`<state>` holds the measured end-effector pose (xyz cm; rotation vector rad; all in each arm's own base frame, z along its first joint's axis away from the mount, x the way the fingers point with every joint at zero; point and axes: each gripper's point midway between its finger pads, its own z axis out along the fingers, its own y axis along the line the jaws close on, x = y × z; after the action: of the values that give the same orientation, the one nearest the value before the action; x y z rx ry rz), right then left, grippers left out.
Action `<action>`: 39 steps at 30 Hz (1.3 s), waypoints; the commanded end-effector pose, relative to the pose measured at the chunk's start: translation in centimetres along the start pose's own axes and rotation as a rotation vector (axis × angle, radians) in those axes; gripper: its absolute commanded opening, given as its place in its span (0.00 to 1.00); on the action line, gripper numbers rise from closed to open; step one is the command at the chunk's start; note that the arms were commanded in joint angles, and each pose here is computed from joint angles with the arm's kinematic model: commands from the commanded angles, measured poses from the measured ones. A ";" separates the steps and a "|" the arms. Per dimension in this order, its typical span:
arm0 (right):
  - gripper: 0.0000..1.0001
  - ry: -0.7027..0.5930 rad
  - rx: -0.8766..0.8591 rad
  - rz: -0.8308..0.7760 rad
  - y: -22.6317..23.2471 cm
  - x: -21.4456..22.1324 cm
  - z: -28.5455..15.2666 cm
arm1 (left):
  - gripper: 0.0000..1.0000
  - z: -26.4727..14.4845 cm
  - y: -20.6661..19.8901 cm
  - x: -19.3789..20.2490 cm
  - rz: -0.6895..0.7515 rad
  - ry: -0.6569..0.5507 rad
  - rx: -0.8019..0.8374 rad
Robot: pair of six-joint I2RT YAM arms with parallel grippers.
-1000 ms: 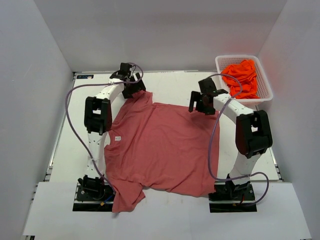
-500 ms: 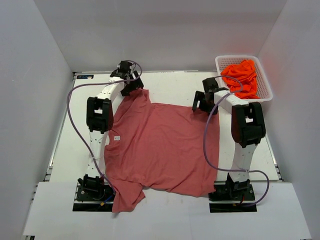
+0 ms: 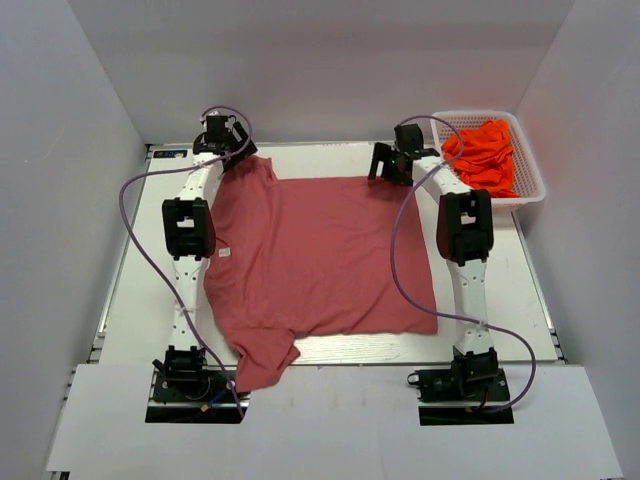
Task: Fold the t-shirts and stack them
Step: Flatten out the tshirt
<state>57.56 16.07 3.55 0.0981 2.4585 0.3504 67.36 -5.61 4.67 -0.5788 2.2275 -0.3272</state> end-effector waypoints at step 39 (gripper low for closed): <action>0.90 0.253 0.025 0.072 -1.6 17.6 -14.4 | 1.00 -20.3 6.4 16.9 0.118 0.490 -0.220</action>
<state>33.30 13.27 4.37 0.1316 2.7209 0.3654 38.27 -7.53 3.56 -0.5295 2.8370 -0.1677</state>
